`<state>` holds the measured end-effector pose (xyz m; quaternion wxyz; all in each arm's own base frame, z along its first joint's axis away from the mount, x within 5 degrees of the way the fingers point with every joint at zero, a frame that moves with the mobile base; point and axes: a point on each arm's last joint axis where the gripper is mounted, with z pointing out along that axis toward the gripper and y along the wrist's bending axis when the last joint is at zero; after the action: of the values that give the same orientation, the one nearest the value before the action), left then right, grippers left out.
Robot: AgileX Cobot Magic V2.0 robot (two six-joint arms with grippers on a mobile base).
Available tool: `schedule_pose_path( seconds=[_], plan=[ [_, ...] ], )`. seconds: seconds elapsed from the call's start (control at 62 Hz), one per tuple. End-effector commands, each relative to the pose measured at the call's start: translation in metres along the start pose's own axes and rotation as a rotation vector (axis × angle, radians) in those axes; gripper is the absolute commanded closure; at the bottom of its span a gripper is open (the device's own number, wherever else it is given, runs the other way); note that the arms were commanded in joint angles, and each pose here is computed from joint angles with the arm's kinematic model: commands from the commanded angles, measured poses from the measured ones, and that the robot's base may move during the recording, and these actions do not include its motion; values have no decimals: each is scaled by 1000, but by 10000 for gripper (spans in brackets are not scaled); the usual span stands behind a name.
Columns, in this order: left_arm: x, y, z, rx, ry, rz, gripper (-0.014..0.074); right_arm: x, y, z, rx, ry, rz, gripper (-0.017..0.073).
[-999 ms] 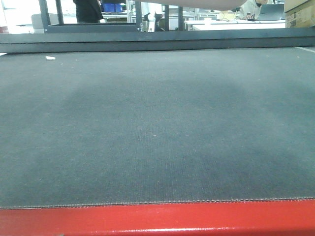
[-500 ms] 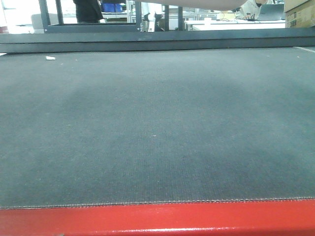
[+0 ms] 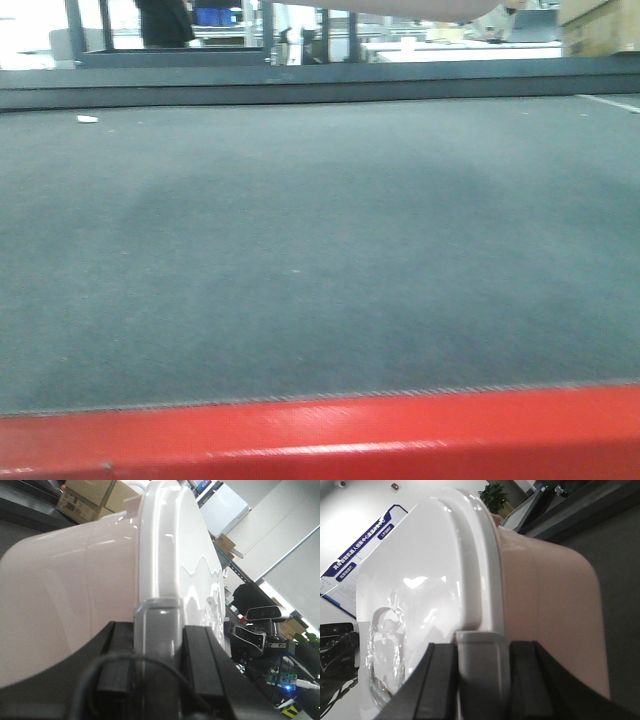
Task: Grab white bin and place on right shelf
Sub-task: 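Hold the bin raised with both grippers while the base turns away, then carry the bin in both grippers while driving to the blue-crate shelving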
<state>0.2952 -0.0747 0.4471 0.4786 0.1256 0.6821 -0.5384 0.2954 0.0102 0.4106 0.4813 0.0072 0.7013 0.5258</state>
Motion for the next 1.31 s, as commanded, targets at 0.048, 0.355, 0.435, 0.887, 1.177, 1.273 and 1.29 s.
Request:
schedule_pose_path(
  seconds=[0.048,0.355,0.435,0.887,1.177,1.273,1.29],
  plan=[
    [9,-59,-2,336,128,43,720,7,50,-4,-273,77,-32,491],
    [9,-59,-2,336,128,43,720,7,50,-4,-273,77,-32,491],
    [9,-59,-2,336,128,43,720,7,50,-4,-273,77,-32,491],
    [9,-59,-2,336,128,43,720,7,50,-4,-273,77,-32,491],
    [9,-59,-2,336,128,43,720,7,50,-4,-273,77,-32,491],
    [9,-59,-2,336,128,43,720,7,50,-4,-273,77,-32,491],
    [9,-59,-2,336,128,43,720,7,50,-4,-273,77,-32,491]
  ],
)
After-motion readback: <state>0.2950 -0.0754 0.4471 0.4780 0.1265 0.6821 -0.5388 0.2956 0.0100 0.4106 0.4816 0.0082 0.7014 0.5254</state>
